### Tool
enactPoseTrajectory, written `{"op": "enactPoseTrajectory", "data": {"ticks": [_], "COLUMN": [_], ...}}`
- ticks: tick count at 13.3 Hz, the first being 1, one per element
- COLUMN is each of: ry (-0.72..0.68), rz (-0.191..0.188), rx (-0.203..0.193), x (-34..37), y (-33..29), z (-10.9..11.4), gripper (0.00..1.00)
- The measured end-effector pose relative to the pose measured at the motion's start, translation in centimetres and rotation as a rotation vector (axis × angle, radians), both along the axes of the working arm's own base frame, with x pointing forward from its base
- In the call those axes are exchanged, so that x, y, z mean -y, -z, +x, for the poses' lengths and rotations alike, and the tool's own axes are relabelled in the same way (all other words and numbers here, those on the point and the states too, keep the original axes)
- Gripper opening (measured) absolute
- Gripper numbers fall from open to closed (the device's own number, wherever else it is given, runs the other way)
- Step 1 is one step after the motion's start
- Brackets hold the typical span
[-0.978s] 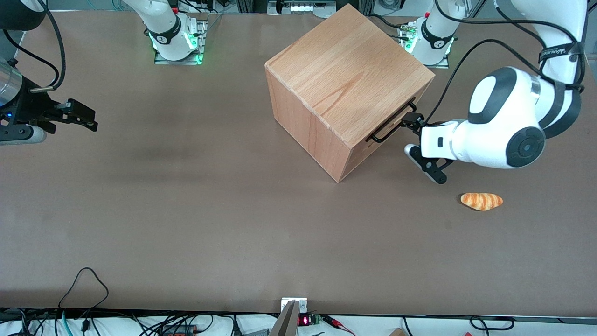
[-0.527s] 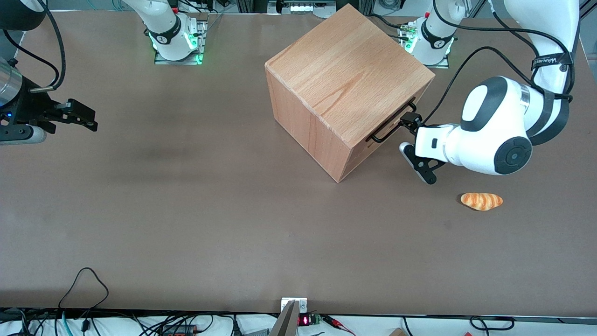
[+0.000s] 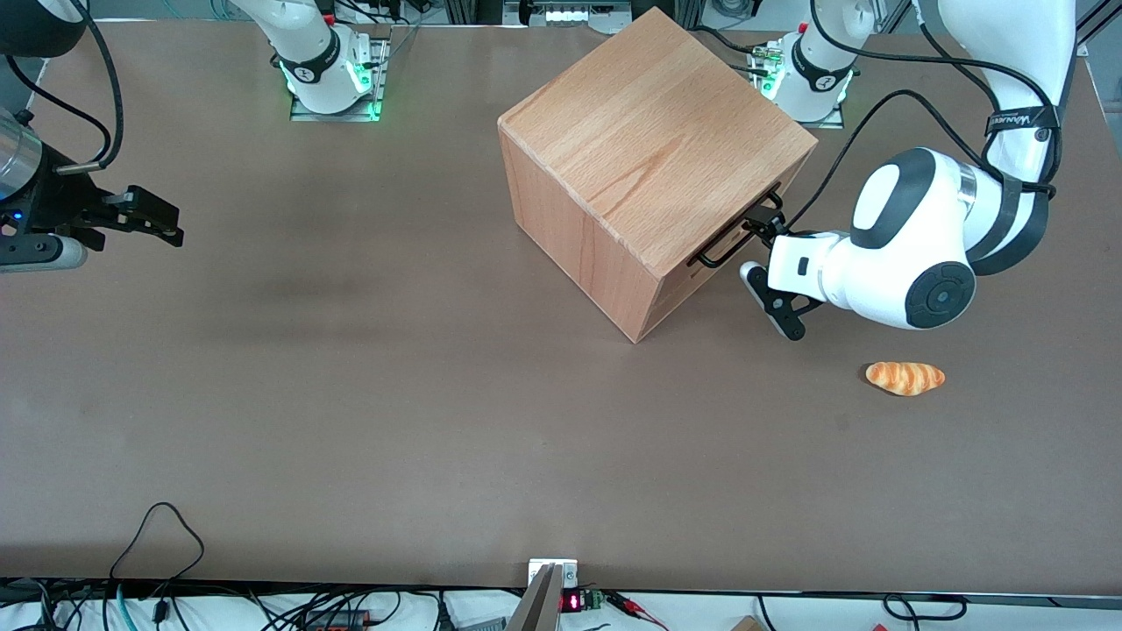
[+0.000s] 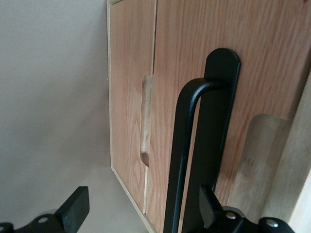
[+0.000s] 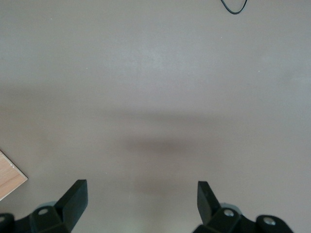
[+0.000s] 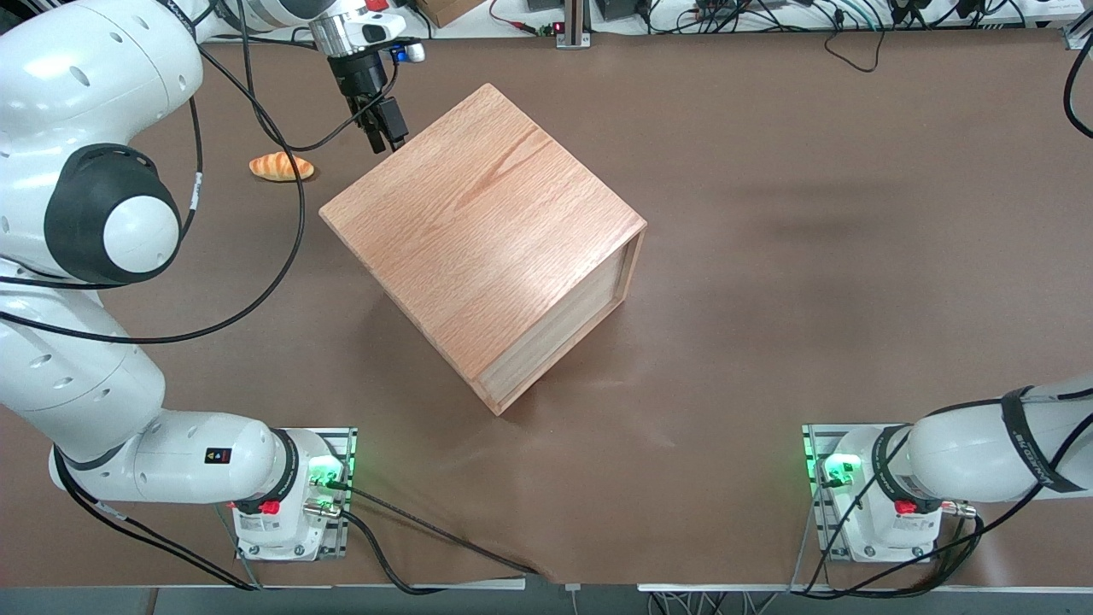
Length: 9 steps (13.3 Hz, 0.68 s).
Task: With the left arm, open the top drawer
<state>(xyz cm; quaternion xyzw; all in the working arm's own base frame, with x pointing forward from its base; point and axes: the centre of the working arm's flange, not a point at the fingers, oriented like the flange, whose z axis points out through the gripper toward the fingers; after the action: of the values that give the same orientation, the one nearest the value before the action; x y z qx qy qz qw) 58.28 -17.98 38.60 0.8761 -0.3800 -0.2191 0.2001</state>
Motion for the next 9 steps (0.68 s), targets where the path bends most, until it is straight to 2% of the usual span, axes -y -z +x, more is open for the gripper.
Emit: {"op": "enactPoseTrajectory", "data": {"ticks": [9], "ry": [0.02], "rz": [-0.012], "rx": [0.016], "x": [0.7], "y": [1.7], "z": [-0.4], "gripper": [1.0]}}
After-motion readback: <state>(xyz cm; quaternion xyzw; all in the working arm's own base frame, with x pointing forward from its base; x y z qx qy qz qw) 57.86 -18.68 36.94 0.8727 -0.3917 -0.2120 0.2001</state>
